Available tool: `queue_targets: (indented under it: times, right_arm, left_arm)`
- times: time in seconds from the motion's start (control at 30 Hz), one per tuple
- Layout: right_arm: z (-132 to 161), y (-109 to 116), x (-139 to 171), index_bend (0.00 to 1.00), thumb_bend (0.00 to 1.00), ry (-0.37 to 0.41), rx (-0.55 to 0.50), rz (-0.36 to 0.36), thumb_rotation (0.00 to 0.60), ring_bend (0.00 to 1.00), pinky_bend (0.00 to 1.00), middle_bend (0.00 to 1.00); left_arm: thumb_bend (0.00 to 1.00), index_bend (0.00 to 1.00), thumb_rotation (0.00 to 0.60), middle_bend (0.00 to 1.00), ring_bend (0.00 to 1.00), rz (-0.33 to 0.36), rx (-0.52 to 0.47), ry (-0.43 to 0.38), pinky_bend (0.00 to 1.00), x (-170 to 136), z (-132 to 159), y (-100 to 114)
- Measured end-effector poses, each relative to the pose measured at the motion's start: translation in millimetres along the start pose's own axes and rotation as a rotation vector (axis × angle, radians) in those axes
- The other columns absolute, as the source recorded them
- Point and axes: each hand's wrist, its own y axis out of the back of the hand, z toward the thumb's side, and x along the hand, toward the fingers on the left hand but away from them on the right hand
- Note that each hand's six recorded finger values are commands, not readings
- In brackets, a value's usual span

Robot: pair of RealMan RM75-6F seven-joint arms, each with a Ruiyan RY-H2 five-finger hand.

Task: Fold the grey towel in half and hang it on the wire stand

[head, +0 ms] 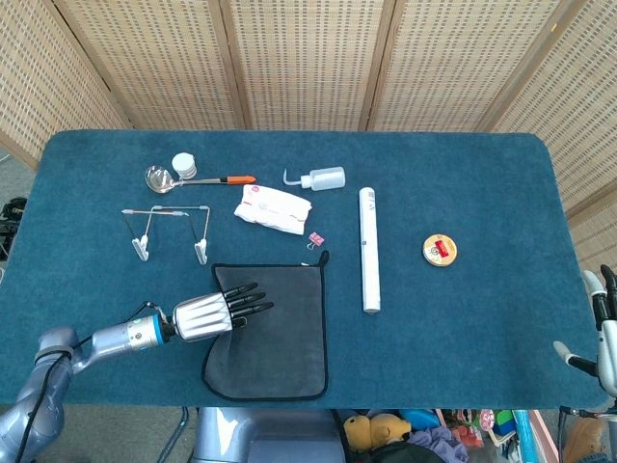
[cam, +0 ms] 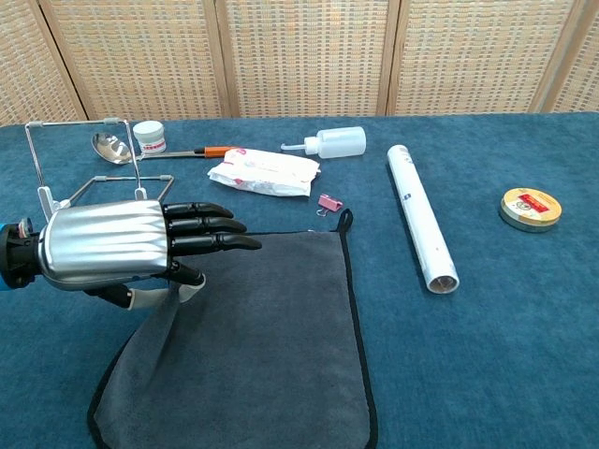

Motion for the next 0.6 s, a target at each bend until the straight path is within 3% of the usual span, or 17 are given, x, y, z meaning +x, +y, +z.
queue_targets:
  times: [0.6]
  right_arm:
    - [-5, -3, -4, 0.00, 0.00, -0.017, -0.004, 0.020, 0.600, 0.00, 0.00, 0.00]
  left_arm:
    - [0.46, 0.68, 0.600, 0.00, 0.00, 0.056, -0.016, -0.028, 0.07, 82, 7, 14]
